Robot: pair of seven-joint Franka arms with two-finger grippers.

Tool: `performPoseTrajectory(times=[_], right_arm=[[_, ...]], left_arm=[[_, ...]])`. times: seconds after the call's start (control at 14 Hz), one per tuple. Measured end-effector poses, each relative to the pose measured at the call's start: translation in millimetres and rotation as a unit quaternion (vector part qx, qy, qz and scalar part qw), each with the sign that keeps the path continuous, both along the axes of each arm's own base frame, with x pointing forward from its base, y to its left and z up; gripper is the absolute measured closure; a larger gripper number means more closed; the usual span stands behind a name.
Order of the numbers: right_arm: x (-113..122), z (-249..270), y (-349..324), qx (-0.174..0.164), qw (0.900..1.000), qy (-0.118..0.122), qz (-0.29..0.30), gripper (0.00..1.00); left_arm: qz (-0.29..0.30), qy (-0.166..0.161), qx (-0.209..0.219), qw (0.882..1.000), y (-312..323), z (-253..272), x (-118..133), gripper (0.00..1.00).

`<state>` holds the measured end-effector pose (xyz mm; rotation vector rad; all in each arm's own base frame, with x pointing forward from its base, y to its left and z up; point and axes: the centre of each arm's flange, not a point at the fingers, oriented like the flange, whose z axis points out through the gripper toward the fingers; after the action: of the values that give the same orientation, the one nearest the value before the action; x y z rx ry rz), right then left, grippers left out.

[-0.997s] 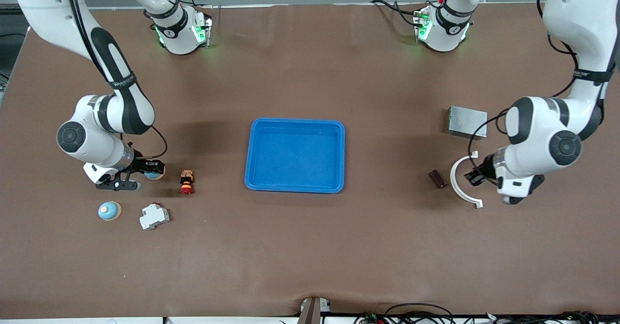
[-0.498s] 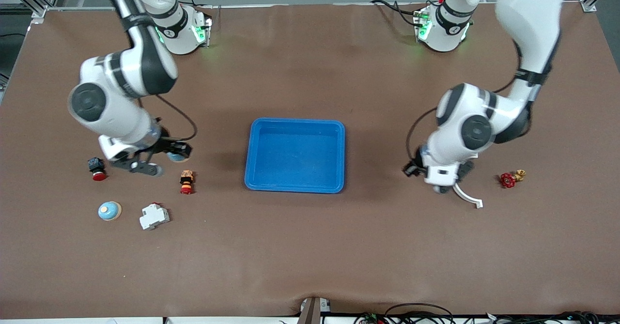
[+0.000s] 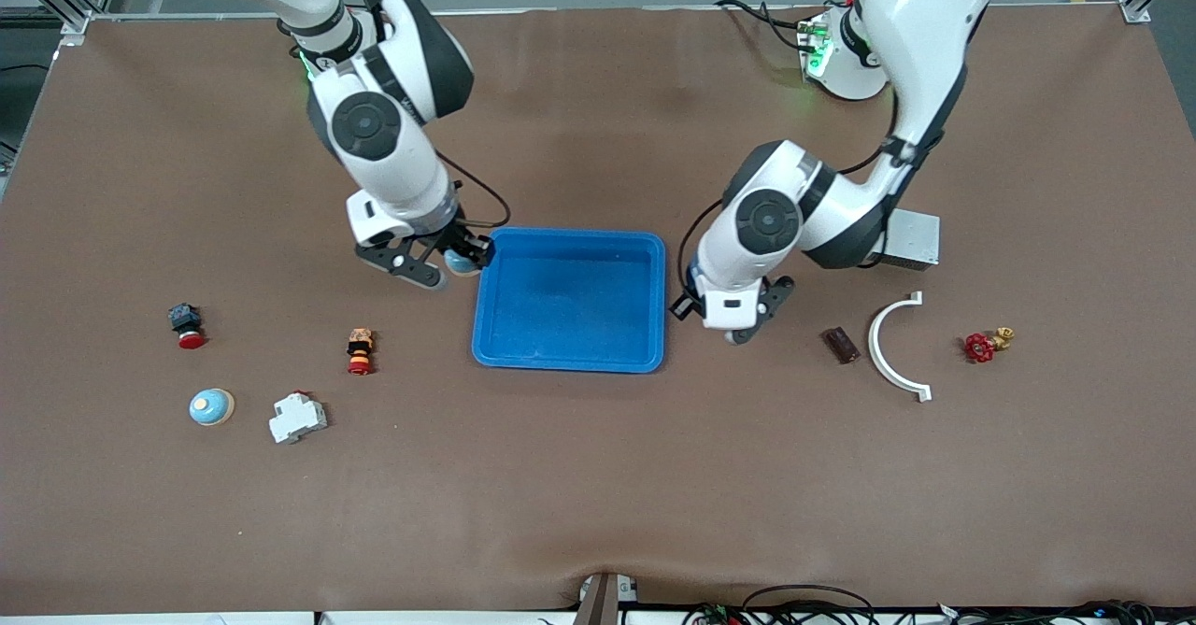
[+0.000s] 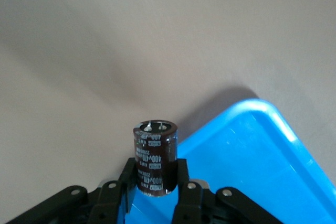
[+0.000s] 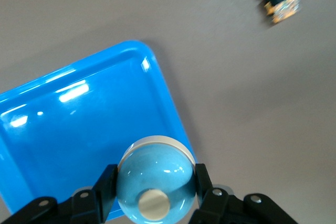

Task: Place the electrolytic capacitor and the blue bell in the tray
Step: 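Carry the bell with the right gripper while the left gripper carries the capacitor, then open the right gripper over the tray while the left gripper releases the capacitor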

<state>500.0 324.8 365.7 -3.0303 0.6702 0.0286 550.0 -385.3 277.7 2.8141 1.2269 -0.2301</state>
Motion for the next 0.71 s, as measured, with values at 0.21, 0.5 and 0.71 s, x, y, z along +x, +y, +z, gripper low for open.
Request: performPoseTrajectory(times=[0.21, 0.5, 0.71], right_arm=[[-4.7, -34.5, 19.2, 0.005, 1.0, -0.01, -0.015, 0.36], [-9.1, -94.4, 37.7, 0.005, 1.0, -0.011, -0.023, 0.36], [-18.0, -128.3, 53.2, 0.006, 0.999, -0.014, -0.028, 0.36]], left_arm=[[0.012, 0.018, -0.002, 1.0, -39.7, -27.0, -12.5, 0.66], [0.006, 0.023, -0.008, 1.0, -67.9, -48.7, -25.7, 0.66], [-0.003, 0.032, -0.009, 0.999, -80.0, -73.2, -38.2, 0.66]])
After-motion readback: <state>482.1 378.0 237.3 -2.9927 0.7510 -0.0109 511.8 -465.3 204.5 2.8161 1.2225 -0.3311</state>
